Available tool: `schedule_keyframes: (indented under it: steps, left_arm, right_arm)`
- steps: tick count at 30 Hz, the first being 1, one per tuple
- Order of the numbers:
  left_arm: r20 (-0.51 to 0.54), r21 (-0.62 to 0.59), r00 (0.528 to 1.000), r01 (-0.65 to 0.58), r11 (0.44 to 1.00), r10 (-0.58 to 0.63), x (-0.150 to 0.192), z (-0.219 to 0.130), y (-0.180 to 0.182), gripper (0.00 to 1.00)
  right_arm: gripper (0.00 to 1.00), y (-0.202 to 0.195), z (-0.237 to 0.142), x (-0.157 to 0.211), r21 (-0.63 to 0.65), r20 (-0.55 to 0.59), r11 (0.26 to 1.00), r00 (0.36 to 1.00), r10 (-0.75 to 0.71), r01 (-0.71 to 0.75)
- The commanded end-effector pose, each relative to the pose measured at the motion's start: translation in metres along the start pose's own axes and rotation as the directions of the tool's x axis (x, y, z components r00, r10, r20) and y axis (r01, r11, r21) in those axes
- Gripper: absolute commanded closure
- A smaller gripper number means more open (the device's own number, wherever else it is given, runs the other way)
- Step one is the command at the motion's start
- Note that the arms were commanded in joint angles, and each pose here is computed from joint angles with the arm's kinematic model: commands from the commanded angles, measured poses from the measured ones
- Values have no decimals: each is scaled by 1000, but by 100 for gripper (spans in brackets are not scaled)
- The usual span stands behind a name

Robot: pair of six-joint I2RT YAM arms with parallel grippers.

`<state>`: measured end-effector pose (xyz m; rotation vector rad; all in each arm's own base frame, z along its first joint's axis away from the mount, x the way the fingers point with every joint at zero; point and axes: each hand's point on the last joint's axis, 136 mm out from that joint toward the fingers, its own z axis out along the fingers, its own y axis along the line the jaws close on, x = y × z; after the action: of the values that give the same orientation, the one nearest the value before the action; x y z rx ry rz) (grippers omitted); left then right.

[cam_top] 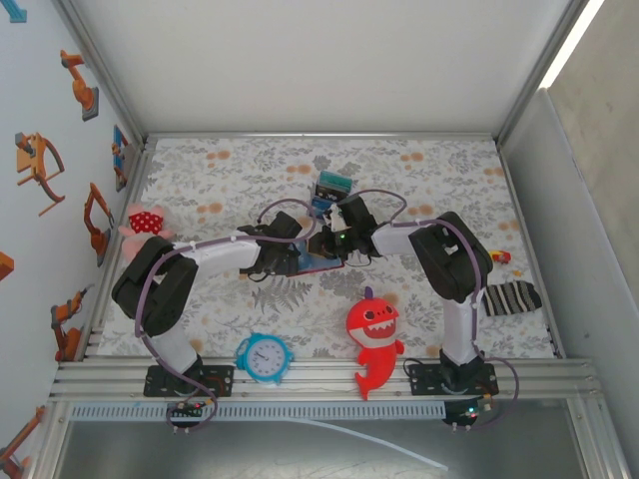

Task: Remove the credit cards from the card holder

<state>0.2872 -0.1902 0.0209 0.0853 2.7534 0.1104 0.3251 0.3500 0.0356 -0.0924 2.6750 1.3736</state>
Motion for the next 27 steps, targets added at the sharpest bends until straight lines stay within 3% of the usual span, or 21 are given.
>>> schedule_keyframes:
  steps: [1, 27]
  left_arm:
    - [-72, -54, 997, -45, 998, 41, 18, 11, 11, 3]
    - [-76, -59, 996, -46, 997, 41, 19, 12, 11, 3]
  right_arm:
    - [90, 10, -6, -5, -35, 18, 999, 1000, -12, 13]
    - [89, 12, -18, -15, -64, 52, 998, 999, -14, 18]
